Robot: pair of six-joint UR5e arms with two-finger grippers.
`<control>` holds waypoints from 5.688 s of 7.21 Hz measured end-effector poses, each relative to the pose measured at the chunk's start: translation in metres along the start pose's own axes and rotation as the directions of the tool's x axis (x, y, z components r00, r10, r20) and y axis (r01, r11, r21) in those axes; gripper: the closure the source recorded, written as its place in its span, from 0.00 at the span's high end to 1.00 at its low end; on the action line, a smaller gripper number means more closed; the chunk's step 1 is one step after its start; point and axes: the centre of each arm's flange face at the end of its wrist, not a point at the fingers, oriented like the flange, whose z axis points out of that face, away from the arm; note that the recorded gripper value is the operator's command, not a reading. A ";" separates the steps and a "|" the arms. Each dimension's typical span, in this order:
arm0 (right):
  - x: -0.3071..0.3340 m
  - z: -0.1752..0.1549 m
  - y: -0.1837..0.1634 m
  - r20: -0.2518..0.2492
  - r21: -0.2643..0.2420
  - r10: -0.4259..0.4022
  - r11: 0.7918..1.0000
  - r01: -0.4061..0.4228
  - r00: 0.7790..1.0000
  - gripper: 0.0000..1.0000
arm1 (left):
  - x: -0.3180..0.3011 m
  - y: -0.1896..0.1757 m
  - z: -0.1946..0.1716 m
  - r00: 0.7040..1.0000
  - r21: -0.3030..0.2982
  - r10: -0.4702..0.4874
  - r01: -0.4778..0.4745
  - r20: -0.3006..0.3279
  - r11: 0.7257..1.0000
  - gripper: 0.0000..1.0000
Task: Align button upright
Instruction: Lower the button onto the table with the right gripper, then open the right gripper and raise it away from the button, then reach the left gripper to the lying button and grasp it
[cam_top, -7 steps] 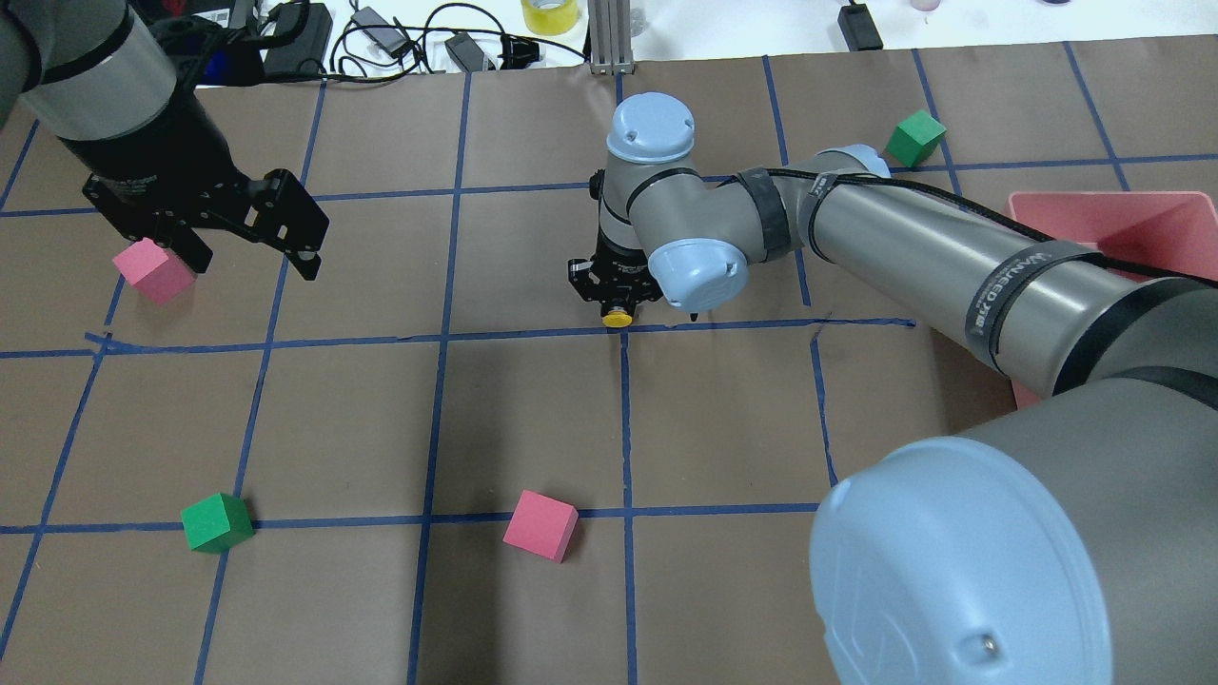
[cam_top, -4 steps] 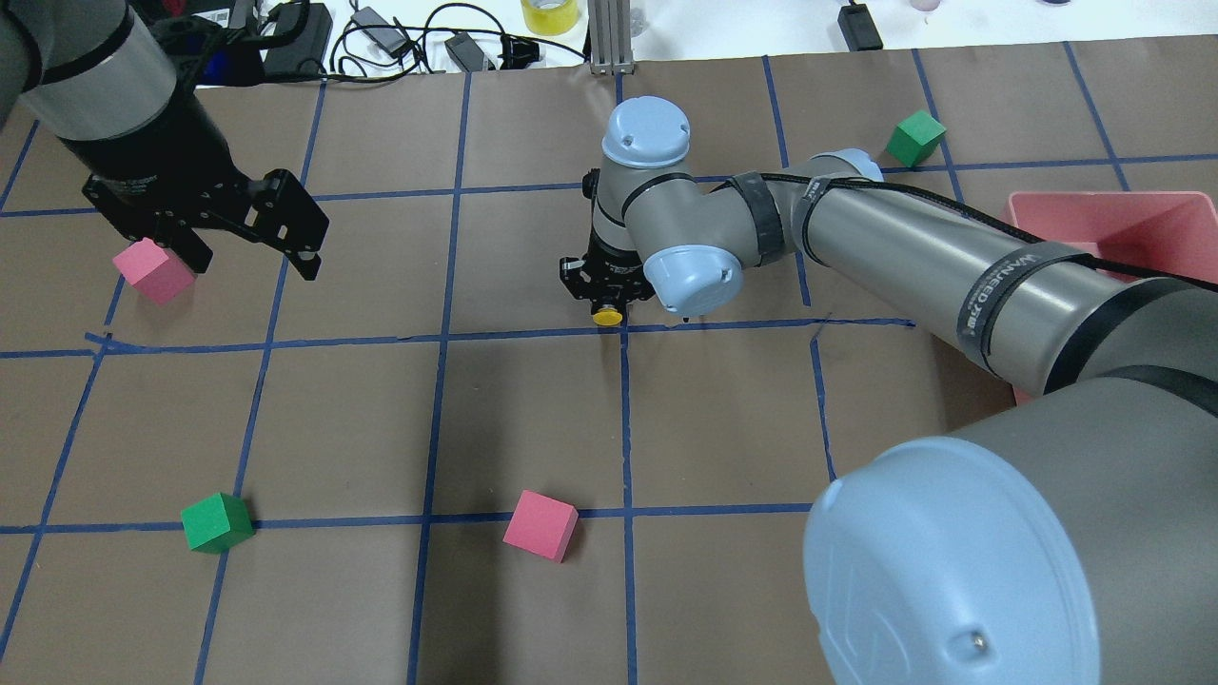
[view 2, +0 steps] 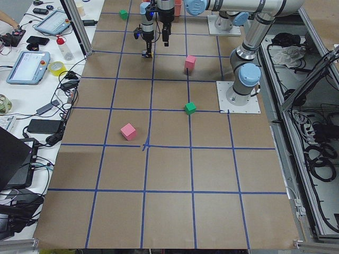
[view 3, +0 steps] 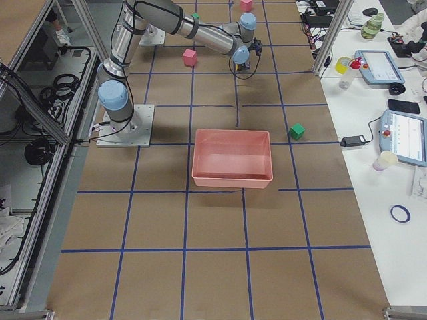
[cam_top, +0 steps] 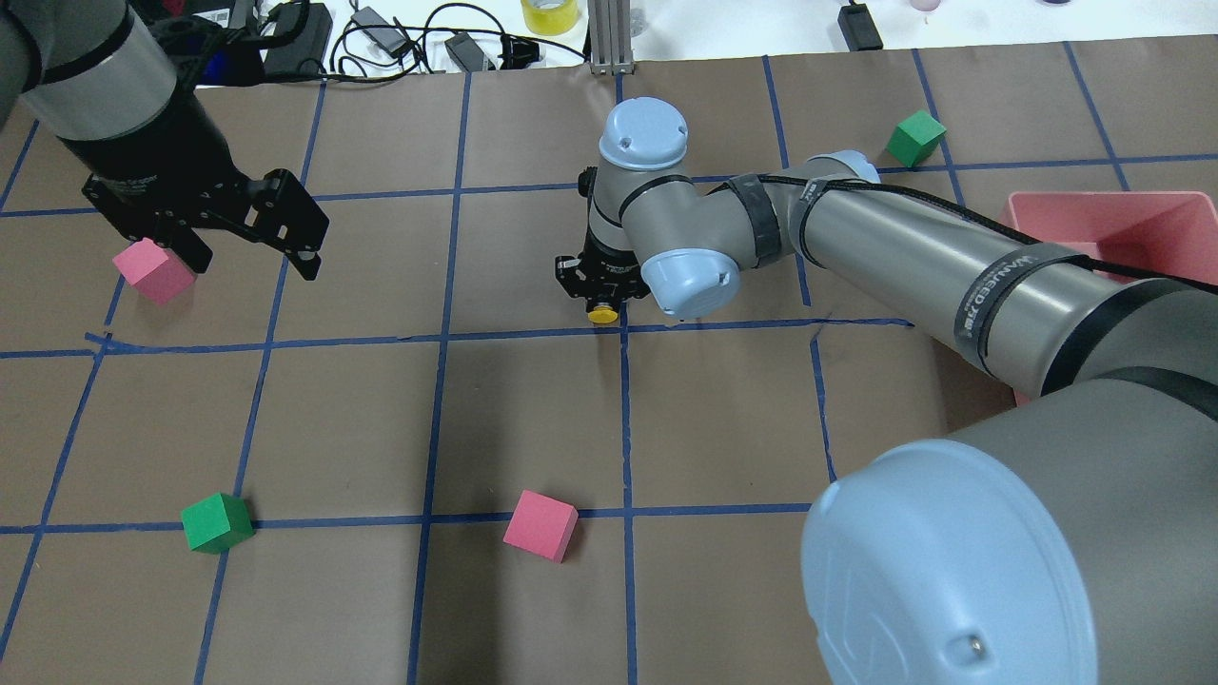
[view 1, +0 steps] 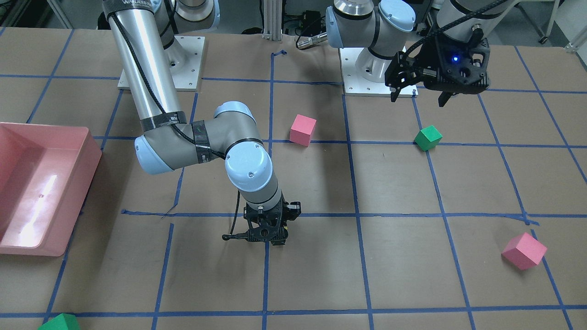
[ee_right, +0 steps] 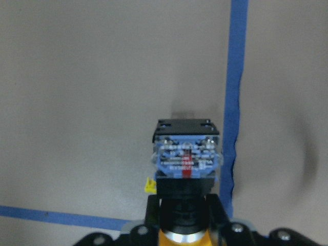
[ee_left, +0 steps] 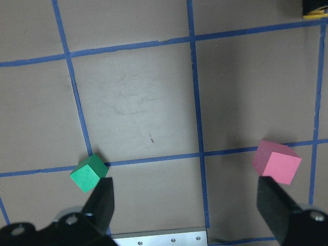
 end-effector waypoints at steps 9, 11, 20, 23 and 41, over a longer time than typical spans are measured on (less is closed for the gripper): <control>0.000 -0.006 -0.001 -0.003 0.011 -0.001 1.000 0.001 1.000 0.72 | 0.000 0.000 0.000 1.000 0.000 0.001 -0.001 0.000 1.000 1.00; -0.001 -0.017 -0.001 -0.007 0.030 -0.001 1.000 0.002 1.000 0.82 | 0.000 0.000 0.000 1.000 0.000 0.001 -0.001 0.000 1.000 1.00; 0.055 -0.083 -0.007 -0.038 0.039 0.025 0.999 -0.024 0.999 0.99 | 0.000 -0.002 0.002 1.000 -0.001 0.001 -0.001 -0.002 1.000 1.00; 0.093 -0.113 -0.012 -0.046 0.012 0.007 1.000 -0.006 0.999 1.00 | -0.003 -0.019 0.021 1.000 -0.012 -0.009 0.009 -0.009 1.000 1.00; 0.182 -0.309 0.099 -0.225 -0.141 -0.028 0.990 -0.004 0.974 1.00 | 0.248 -0.041 0.315 0.974 0.601 -0.170 0.225 -0.147 0.767 0.89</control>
